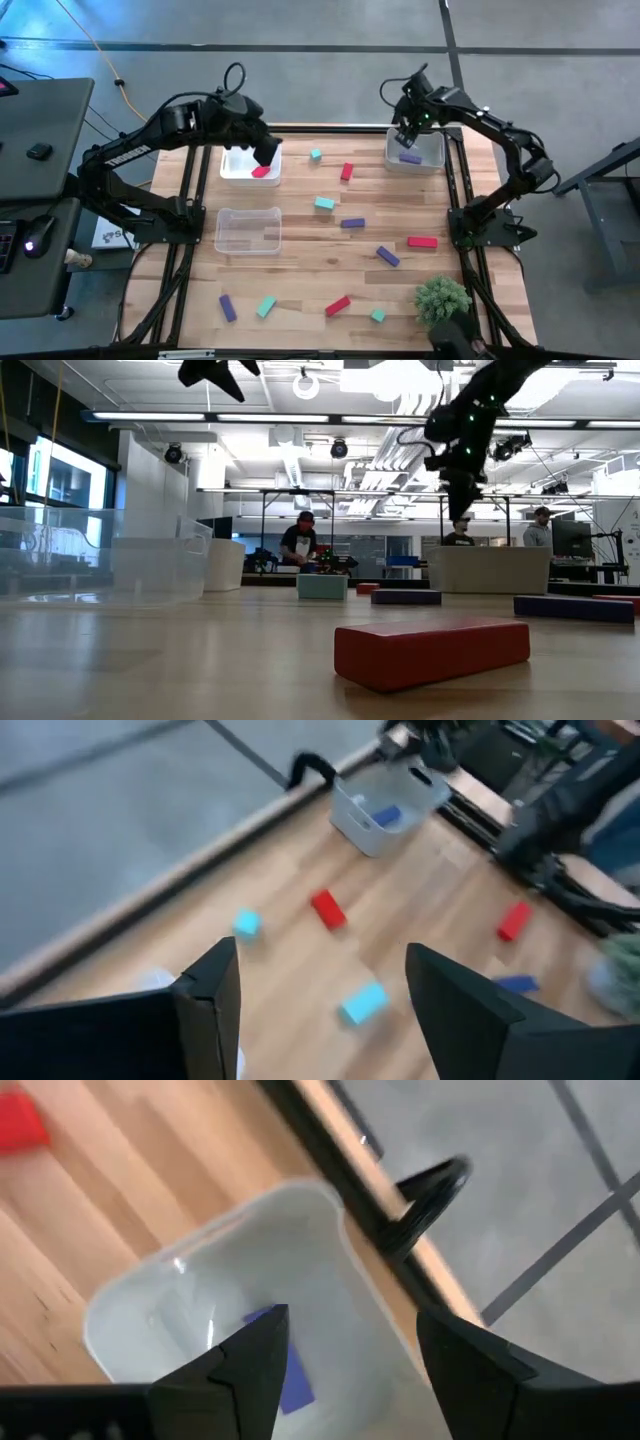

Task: Sort & place blocks by color
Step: Put the light blue block into the transparent bin

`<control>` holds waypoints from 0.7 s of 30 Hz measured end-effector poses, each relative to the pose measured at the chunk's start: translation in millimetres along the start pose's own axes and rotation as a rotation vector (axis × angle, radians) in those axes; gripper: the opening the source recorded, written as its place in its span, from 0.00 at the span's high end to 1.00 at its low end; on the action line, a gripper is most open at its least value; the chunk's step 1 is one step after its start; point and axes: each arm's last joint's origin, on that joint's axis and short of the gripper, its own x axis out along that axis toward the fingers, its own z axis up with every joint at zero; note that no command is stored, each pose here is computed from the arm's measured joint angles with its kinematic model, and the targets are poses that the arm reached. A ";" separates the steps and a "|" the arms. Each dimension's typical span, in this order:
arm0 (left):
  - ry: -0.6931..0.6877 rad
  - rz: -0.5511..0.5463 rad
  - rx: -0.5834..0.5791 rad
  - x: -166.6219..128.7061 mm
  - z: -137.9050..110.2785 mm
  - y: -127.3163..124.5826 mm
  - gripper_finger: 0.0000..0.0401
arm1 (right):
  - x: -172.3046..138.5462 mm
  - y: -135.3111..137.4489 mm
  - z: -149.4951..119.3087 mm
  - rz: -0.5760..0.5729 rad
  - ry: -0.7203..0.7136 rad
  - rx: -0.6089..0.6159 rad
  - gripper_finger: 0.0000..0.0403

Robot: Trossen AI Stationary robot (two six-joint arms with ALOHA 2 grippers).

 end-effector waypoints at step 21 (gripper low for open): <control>0.343 0.048 -0.196 19.7 -90.4 -46.9 0.52 | -65.5 -11.8 23.3 0.091 -0.084 0.190 0.48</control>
